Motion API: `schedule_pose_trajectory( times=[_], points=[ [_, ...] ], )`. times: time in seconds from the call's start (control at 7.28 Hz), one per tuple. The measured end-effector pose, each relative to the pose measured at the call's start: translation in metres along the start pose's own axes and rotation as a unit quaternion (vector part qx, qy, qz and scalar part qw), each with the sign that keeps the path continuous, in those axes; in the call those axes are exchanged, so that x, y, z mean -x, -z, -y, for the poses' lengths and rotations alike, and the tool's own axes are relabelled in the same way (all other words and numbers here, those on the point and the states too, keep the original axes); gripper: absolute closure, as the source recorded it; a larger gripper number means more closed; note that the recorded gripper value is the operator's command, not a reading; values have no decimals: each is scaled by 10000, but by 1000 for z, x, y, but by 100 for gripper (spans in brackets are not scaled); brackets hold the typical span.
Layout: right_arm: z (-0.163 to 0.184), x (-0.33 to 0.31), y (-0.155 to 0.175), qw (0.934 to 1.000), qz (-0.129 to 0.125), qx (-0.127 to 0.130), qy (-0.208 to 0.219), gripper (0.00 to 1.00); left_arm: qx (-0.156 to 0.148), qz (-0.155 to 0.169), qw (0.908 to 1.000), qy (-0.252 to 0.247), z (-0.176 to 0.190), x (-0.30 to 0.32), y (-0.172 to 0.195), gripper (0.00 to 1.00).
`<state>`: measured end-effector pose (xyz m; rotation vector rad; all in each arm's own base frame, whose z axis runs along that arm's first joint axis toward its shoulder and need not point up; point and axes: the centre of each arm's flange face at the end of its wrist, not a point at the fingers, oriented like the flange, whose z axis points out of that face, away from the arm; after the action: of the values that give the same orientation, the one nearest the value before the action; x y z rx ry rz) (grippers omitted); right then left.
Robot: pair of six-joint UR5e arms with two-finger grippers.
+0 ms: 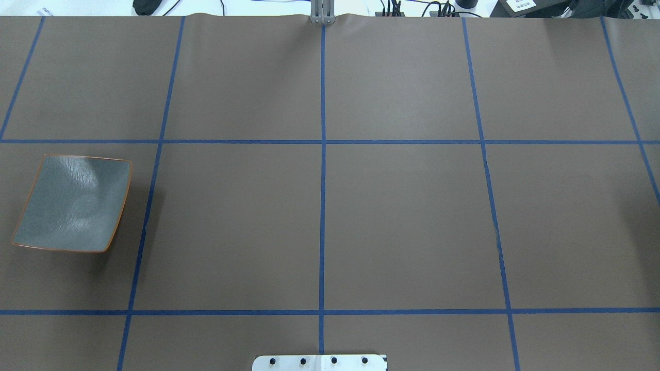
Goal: Transfer all bananas from basket to plate
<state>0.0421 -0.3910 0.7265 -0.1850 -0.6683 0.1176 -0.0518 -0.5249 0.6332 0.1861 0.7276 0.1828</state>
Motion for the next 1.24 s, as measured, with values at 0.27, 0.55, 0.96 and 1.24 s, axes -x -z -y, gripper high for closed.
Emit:
schedule_pose_trajectory(
  times=[0.27,0.55,0.96,1.24],
  points=[
    [-2,2,38,9992,54,-393,-12,100,32,-4,10000,29,-1,2,-3,0],
    [-4,2,81,9961,121,-873,-22,100,26,-9,10000,-18,7,-3,-3,0],
    [34,76,143,9869,201,-1435,709,100,36,-1,9996,-280,62,-42,-9,0],
    [73,187,170,9763,138,-1507,1549,100,81,76,9999,15,95,-68,-20,0]
  ],
)
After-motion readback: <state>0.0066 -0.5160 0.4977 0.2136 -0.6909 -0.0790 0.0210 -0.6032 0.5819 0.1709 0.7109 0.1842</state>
